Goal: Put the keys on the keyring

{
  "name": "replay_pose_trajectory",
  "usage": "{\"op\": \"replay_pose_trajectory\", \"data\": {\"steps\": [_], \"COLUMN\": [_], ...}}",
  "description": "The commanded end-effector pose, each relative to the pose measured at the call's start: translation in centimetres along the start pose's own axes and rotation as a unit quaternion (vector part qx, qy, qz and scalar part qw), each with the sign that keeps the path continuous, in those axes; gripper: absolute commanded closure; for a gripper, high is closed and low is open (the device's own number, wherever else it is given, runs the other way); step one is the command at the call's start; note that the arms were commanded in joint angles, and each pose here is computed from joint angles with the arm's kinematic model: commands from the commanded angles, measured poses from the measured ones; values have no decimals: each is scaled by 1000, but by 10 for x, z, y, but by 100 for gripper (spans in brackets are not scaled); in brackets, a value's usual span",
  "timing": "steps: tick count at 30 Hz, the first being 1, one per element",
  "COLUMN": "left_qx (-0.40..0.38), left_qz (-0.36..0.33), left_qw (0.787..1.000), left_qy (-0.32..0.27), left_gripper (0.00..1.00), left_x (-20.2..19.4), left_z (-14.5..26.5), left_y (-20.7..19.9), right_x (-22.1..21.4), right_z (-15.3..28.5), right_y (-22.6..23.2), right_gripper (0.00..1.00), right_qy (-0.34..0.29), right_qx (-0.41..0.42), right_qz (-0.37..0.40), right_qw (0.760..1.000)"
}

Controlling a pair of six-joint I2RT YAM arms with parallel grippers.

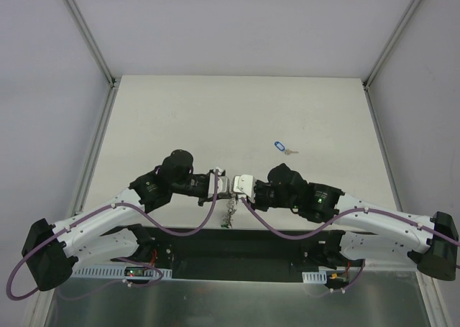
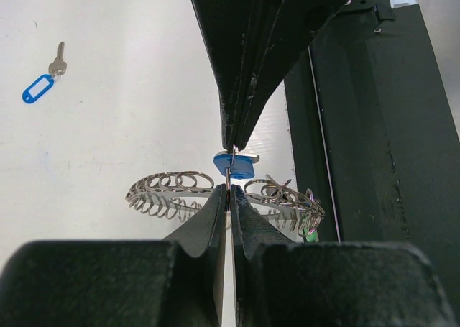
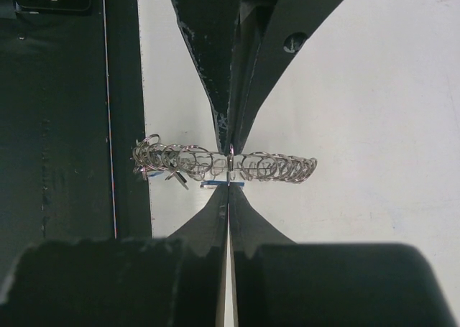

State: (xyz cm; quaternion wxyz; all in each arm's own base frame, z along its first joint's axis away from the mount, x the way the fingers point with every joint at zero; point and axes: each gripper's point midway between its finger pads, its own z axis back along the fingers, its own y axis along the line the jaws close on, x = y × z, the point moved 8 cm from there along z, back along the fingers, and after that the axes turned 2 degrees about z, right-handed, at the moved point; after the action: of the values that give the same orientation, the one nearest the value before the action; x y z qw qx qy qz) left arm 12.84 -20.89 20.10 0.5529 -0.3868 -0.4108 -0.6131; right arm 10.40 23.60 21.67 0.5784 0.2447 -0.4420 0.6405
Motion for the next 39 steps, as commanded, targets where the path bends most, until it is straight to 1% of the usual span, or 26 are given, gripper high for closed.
{"op": "replay_pose_trajectory", "data": {"steps": [1,26,39], "left_qx": [1,8,5], "left_qz": [-47,-61,-60], "left_qw": [998,998,998], "left_qy": [-29,-32,-32], "left_gripper": [100,100,100], "left_x": [11,11,11], "left_z": [0,0,-2], "left_y": [0,-1,-1], "right_x": [16,15,15], "right_z": [5,-1,-2], "right_y": [-5,-5,-5], "right_gripper": [99,99,99], "right_qy": [-26,-11,-16], "right_qx": [-6,-2,-3], "right_qz": [2,-1,-2], "right_qw": [1000,1000,1000]}}
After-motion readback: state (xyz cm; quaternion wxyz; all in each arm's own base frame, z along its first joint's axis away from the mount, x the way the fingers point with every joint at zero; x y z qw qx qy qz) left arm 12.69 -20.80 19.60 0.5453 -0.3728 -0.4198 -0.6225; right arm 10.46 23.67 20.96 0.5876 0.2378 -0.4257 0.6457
